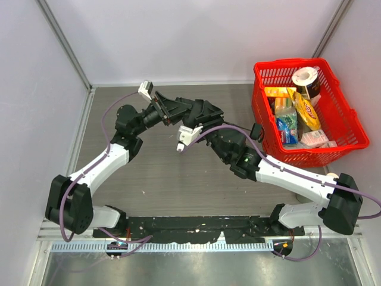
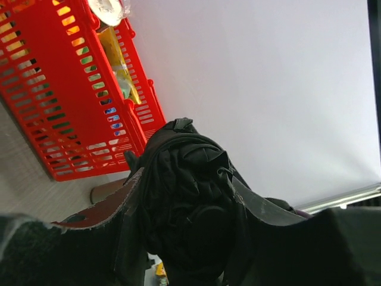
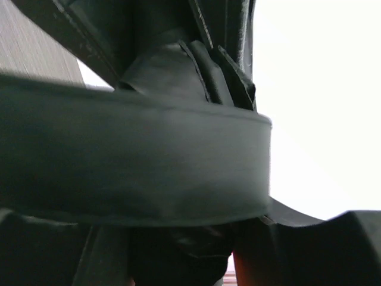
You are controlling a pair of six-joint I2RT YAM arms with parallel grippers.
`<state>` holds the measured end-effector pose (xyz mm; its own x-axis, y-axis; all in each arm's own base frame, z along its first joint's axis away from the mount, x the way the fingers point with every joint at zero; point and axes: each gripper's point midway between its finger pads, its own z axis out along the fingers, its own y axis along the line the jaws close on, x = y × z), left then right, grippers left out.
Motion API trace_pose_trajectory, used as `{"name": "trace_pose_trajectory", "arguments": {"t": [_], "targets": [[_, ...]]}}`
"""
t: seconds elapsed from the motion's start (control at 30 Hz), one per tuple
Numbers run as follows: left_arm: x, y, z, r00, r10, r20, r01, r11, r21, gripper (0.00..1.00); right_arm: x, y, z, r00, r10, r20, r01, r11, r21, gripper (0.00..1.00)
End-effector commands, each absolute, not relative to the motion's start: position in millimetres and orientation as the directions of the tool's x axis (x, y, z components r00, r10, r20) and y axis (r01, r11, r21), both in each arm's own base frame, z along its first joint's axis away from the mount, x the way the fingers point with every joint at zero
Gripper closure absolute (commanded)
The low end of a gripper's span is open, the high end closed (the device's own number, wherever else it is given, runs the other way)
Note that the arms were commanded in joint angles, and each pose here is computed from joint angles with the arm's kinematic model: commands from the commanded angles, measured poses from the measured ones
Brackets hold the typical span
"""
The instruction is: Put away the umbrella
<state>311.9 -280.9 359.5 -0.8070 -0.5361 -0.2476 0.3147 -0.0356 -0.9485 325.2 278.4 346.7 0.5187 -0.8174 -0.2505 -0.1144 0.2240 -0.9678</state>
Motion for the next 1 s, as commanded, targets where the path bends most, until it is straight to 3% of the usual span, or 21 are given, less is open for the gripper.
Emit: {"name": "trace_pose_trajectory", "arguments": {"t": [0.0,0.03,0.37,0.53,0.67,0.73,0.77,0.83,0.97], "targets": [[288.9,-265.4,406.1,-0.687,-0.555,-0.469,0.570,-0.012,-0.822,1.00,317.9,253.8,367.5,0.454,-0.800,-0.392,-0.093,0.396,-0.914,0.36],[289.9,-262.8,408.7,-0.674,-0.559,-0.483,0.582,0.000,-0.813,1.00,317.6,245.4,364.8,0.428,-0.801,-0.419,-0.087,0.426,-0.901,0.24],[302.2,-225.1,415.3,-0.523,-0.645,-0.558,0.658,0.111,-0.745,1.00,295.9,194.1,328.8,0.283,-0.767,-0.576,-0.152,0.557,-0.817,0.18],[314.6,-204.3,422.0,-0.411,-0.686,-0.601,0.689,0.198,-0.697,1.00,282.4,181.8,336.8,0.208,-0.617,-0.759,-0.221,0.726,-0.651,0.17],[312.6,-198.2,439.8,-0.388,-0.719,-0.577,0.745,0.124,-0.656,1.00,271.7,184.6,347.3,0.079,-0.342,-0.936,-0.300,0.887,-0.350,0.14],[306.1,-197.1,447.7,-0.359,-0.726,-0.587,0.783,0.108,-0.612,1.00,263.0,201.4,349.1,-0.050,-0.125,-0.991,-0.392,0.915,-0.095,0.14],[302.2,-196.5,451.9,-0.344,-0.731,-0.590,0.804,0.096,-0.587,1.00,256.9,215.1,348.8,-0.151,0.017,-0.988,-0.454,0.887,0.084,0.14],[296.0,-195.9,454.4,-0.328,-0.737,-0.591,0.827,0.079,-0.557,1.00,249.4,236.6,350.9,-0.282,0.149,-0.948,-0.525,0.803,0.282,0.18],[287.0,-190.9,450.3,-0.296,-0.757,-0.583,0.846,0.076,-0.528,1.00,250.6,218.2,362.0,-0.338,0.163,-0.927,-0.479,0.818,0.318,0.19]]}}
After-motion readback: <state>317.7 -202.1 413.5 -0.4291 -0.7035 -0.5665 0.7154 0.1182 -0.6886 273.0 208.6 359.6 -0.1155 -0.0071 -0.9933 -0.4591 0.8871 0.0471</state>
